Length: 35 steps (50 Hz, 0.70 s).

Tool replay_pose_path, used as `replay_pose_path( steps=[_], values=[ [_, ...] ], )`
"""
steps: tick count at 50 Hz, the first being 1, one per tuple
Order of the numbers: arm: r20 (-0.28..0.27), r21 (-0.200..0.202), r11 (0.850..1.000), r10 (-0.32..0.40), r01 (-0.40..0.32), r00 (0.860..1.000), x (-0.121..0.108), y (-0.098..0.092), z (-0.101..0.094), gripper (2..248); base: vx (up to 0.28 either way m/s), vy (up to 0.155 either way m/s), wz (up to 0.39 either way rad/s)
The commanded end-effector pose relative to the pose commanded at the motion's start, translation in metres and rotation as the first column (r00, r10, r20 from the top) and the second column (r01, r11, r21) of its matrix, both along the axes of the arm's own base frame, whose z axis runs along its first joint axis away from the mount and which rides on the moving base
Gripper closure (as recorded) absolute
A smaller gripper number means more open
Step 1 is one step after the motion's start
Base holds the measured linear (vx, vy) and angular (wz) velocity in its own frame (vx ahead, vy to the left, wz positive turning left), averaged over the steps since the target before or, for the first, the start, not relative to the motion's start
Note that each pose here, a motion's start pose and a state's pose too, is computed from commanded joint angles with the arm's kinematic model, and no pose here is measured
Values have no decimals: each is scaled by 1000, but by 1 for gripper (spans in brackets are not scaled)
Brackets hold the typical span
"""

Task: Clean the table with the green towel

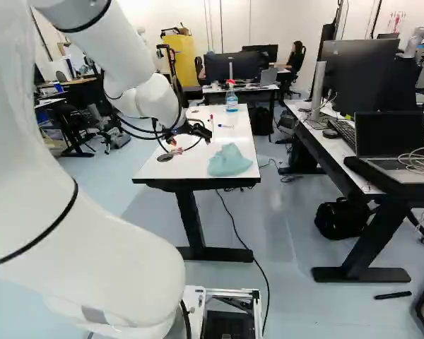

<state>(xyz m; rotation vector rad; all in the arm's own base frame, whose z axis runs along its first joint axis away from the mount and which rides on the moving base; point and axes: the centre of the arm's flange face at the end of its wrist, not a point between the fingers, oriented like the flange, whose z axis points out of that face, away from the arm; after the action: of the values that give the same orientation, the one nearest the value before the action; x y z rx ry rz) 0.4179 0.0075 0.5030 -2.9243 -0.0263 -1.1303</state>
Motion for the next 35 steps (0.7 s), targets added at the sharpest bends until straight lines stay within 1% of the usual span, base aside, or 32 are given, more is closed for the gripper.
replay_pose_path(
  steps=[18,35],
  values=[
    [37,1,1000,-1,1,999,-8,-1,-12,3,0,0,0],
    [89,2,1000,-3,3,996,-19,-2,-29,3,0,0,0]
  ],
)
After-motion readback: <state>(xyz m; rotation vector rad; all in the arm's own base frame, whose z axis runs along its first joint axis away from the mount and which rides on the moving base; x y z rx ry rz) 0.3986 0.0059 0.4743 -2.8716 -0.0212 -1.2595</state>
